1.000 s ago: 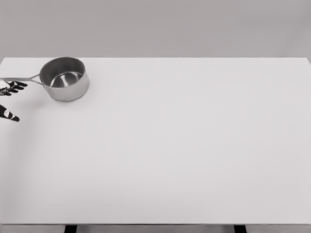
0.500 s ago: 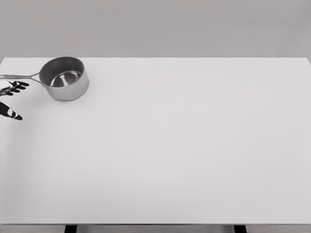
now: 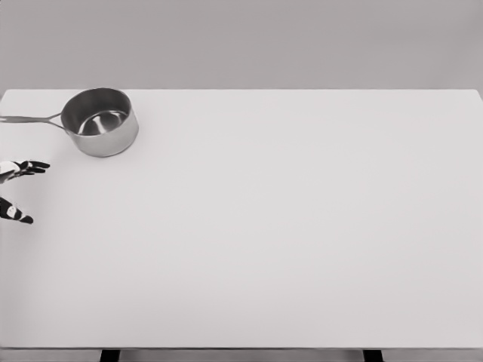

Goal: Rotate pot handle

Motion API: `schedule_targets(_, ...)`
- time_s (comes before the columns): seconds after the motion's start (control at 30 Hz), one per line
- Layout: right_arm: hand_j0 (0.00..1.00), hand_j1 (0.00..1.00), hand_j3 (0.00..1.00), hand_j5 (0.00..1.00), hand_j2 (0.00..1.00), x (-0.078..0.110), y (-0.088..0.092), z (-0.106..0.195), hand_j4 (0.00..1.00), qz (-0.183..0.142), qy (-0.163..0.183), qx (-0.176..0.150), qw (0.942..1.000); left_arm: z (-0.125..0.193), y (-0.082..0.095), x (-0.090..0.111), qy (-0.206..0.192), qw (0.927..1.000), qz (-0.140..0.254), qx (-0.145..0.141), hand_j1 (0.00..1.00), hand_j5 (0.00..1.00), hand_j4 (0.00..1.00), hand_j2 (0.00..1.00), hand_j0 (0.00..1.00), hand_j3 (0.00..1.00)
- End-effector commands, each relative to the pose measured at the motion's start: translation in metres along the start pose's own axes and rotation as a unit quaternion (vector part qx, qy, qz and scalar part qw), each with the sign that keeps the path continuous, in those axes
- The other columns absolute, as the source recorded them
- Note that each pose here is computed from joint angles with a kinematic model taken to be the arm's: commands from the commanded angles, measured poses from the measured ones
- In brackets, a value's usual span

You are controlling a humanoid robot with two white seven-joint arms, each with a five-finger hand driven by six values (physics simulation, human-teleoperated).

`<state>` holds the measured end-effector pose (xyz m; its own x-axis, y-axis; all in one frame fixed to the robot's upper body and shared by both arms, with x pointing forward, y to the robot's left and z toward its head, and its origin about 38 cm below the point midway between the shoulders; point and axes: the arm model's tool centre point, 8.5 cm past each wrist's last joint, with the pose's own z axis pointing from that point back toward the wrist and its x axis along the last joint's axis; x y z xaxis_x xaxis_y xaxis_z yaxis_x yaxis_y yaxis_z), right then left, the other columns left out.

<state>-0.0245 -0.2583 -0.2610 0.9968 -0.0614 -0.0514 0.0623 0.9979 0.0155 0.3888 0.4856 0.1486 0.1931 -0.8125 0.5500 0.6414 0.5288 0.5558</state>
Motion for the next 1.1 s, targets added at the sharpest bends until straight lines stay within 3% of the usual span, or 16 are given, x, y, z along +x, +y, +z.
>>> schedule_targets(0.0, 1.0, 1.0, 1.0, 1.0, 1.0, 0.0, 0.0, 0.0, 1.0, 0.0, 0.0, 0.0, 1.0, 0.031, 0.036, 0.04, -0.066, 0.9965, -0.026, 0.044, 1.0, 1.0, 1.0, 1.0, 1.0, 1.0)
schedule_targets(0.07, 1.0, 1.0, 1.0, 1.0, 1.0, 0.0, 0.0, 0.0, 1.0, 0.0, 0.0, 0.0, 1.0, 0.051, 0.035, 0.057, -0.122, 0.99, -0.037, 0.059, 1.0, 1.0, 1.0, 1.0, 1.0, 1.0)
schedule_targets(0.17, 1.0, 1.0, 1.0, 1.0, 1.0, 0.0, 0.0, 0.0, 1.0, 0.0, 0.0, 0.0, 1.0, 0.078, 0.041, 0.069, -0.165, 0.9822, -0.027, 0.087, 1.0, 1.0, 1.0, 1.0, 1.0, 1.0)
schedule_targets(0.23, 1.0, 1.0, 1.0, 1.0, 1.0, 0.0, 0.0, 0.0, 1.0, 0.0, 0.0, 0.0, 1.0, 0.093, 0.043, 0.082, -0.204, 0.9732, -0.034, 0.1, 1.0, 1.0, 1.0, 1.0, 1.0, 1.0)
schedule_targets(0.37, 1.0, 1.0, 1.0, 1.0, 1.0, 0.0, 0.0, 0.0, 1.0, 0.0, 0.0, 0.0, 1.0, 0.105, 0.03, 0.12, -0.299, 0.9443, -0.087, 0.108, 1.0, 1.0, 1.0, 1.0, 1.0, 1.0)
schedule_targets(0.43, 1.0, 1.0, 1.0, 1.0, 1.0, 0.0, 0.0, 0.0, 1.0, 0.0, 0.0, 0.0, 1.0, 0.11, 0.012, 0.148, -0.37, 0.9146, -0.125, 0.105, 1.0, 1.0, 1.0, 1.0, 1.0, 1.0)
schedule_targets(0.47, 1.0, 1.0, 1.0, 1.0, 1.0, 0.0, 0.0, 0.0, 1.0, 0.0, 0.0, 0.0, 1.0, 0.11, 0.005, 0.154, -0.395, 0.9029, -0.133, 0.107, 1.0, 1.0, 1.0, 1.0, 1.0, 1.0)
schedule_targets(0.5, 1.0, 1.0, 1.0, 1.0, 1.0, 0.0, 0.0, 0.0, 1.0, -0.001, 0.0, 0.0, 1.0, 0.107, -0.005, 0.157, -0.428, 0.8864, -0.137, 0.111, 1.0, 1.0, 1.0, 1.0, 1.0, 1.0)
schedule_targets(0.57, 1.0, 1.0, 1.0, 1.0, 1.0, 0.0, 0.0, 0.0, 1.0, 0.0, 0.0, 0.0, 1.0, 0.106, -0.016, 0.162, -0.47, 0.8619, -0.149, 0.117, 1.0, 1.0, 1.0, 1.0, 1.0, 1.0)
schedule_targets(0.6, 1.0, 1.0, 1.0, 1.0, 1.0, 0.0, 0.0, 0.0, 1.0, 0.0, 0.0, 0.0, 1.0, 0.104, -0.021, 0.163, -0.479, 0.8572, -0.149, 0.115, 1.0, 1.0, 1.0, 1.0, 1.0, 1.0)
schedule_targets(0.63, 1.0, 1.0, 1.0, 1.0, 1.0, 0.0, 0.0, 0.0, 1.0, 0.0, 0.0, 0.0, 1.0, 0.098, -0.035, 0.166, -0.509, 0.8399, -0.152, 0.111, 1.0, 1.0, 1.0, 1.0, 1.0, 1.0)
schedule_targets(0.67, 1.0, 1.0, 1.0, 1.0, 1.0, 0.0, 0.0, 0.0, 1.0, 0.0, 0.0, 0.0, 1.0, 0.095, -0.041, 0.168, -0.522, 0.832, -0.15, 0.111, 1.0, 1.0, 1.0, 1.0, 1.0, 1.0)
schedule_targets(0.7, 1.0, 1.0, 1.0, 1.0, 1.0, 0.0, 0.0, 0.0, 1.0, 0.0, 0.0, 0.0, 1.0, 0.086, -0.052, 0.17, -0.533, 0.8287, -0.131, 0.107, 1.0, 1.0, 1.0, 1.0, 1.0, 1.0)
schedule_targets(0.77, 1.0, 1.0, 1.0, 1.0, 1.0, 0.0, 0.0, 0.0, 1.0, 0.0, 0.0, 0.0, 1.0, 0.08, -0.058, 0.172, -0.537, 0.8284, -0.127, 0.097, 1.0, 1.0, 1.0, 1.0, 1.0, 1.0)
schedule_targets(1.07, 1.0, 1.0, 1.0, 1.0, 1.0, 0.0, 0.0, 0.0, 1.0, 0.0, 0.0, 0.0, 1.0, 0.077, -0.063, 0.171, -0.53, 0.8322, -0.135, 0.093, 1.0, 1.0, 1.0, 1.0, 1.0, 1.0)
